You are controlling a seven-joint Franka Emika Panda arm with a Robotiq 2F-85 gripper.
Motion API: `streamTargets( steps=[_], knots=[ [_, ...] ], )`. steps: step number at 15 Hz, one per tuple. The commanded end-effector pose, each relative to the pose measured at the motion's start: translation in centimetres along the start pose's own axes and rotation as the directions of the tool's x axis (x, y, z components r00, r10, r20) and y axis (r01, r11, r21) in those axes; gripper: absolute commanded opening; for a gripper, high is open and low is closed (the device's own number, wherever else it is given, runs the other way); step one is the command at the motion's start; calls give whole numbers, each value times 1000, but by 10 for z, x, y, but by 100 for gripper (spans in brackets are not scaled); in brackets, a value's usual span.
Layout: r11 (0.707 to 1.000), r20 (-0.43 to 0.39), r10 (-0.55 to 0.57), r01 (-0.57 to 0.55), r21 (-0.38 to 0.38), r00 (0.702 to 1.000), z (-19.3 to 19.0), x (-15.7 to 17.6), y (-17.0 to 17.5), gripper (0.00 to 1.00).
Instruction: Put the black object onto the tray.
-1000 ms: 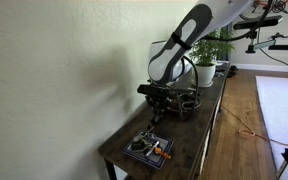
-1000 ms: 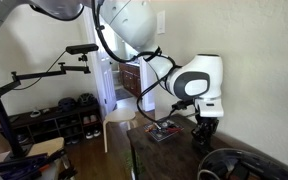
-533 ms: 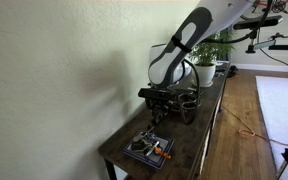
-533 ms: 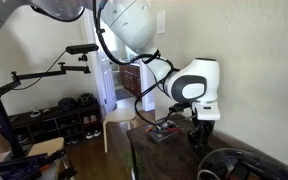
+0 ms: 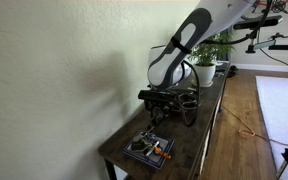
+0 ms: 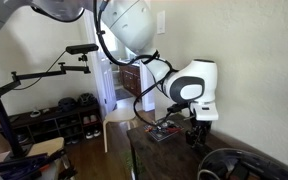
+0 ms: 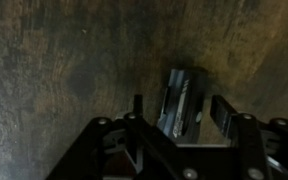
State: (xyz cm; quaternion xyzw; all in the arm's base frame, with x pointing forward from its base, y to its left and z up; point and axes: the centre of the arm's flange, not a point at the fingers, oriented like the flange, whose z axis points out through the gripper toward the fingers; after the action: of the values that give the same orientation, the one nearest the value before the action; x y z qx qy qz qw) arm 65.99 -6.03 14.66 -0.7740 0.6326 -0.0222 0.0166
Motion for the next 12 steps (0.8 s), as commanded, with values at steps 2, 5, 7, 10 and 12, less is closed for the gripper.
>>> streamTargets(
  steps=[2, 5, 7, 10, 12],
  knots=[
    [1000, 31, -8, 7, 26, 999, -1, 0, 11, 33],
    [1000, 39, -13, 12, 29, 999, 0, -1, 10, 15],
    [999, 41, -16, 15, 32, 999, 0, -1, 10, 14],
    [999, 35, -31, 30, 38, 999, -7, -3, 11, 14],
    [997, 21, -64, 63, 43, 998, -19, -9, 12, 14]
  ],
)
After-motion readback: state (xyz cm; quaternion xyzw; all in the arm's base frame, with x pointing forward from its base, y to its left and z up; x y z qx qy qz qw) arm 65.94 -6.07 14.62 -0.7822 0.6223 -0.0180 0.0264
